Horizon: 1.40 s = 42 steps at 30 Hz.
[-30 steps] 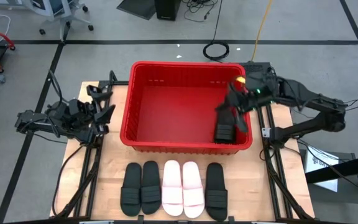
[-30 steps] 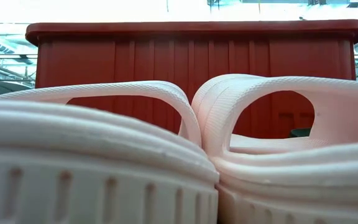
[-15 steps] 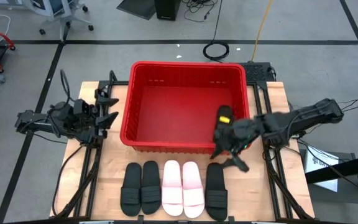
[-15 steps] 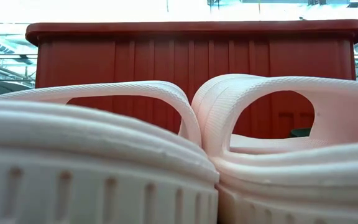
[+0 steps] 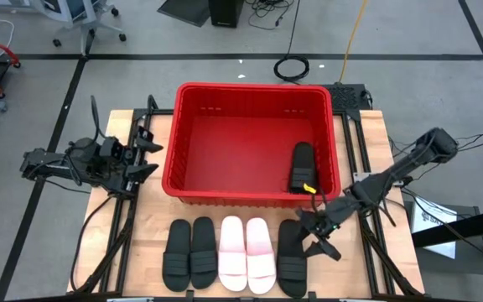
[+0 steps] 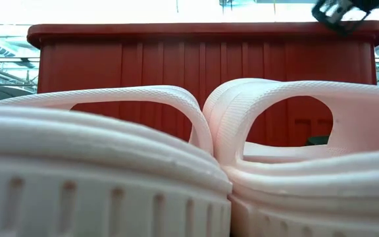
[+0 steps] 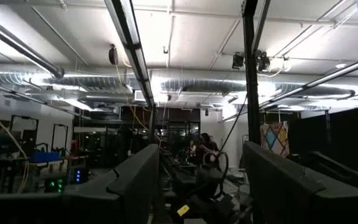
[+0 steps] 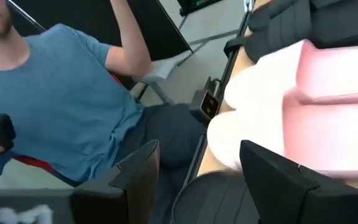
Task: Pick and place slides into bin
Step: Put the right black slide into the red bin
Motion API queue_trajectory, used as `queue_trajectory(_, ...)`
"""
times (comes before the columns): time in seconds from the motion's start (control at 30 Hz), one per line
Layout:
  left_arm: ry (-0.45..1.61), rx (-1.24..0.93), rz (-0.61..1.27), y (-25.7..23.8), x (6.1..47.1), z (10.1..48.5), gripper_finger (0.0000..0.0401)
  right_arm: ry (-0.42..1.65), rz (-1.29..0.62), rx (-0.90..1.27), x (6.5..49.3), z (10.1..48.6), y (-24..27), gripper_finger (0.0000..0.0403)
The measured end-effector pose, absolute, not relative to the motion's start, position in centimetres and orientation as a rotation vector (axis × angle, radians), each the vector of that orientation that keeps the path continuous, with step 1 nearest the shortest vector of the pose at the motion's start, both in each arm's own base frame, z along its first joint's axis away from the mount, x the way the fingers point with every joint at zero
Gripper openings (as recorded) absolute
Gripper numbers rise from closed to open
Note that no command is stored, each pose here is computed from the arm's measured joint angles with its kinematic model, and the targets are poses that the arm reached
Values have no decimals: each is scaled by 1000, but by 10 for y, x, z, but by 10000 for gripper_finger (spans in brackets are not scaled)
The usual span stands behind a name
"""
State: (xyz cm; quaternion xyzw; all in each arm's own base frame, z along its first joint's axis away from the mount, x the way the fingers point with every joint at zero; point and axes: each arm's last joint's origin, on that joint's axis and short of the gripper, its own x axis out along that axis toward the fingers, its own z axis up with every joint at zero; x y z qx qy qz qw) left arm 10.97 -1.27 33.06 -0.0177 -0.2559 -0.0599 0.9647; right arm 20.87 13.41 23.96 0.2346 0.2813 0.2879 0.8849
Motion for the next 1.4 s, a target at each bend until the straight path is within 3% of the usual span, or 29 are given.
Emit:
queue_trajectory(0.2,-517,-39,-118,-13,110,330,241,610,562,429,203,228,154,213)
queue_trajectory(0.5,-518,-39,-112,-12,110,331,241,819,494,385,211,183,168,212)
queue_trajectory(0.9,-517,-39,-111,-12,110,331,241,928,393,395,214,161,168,212)
queue_trajectory(1.4,-517,-38,-111,-12,110,330,241,1006,441,523,219,147,177,208)
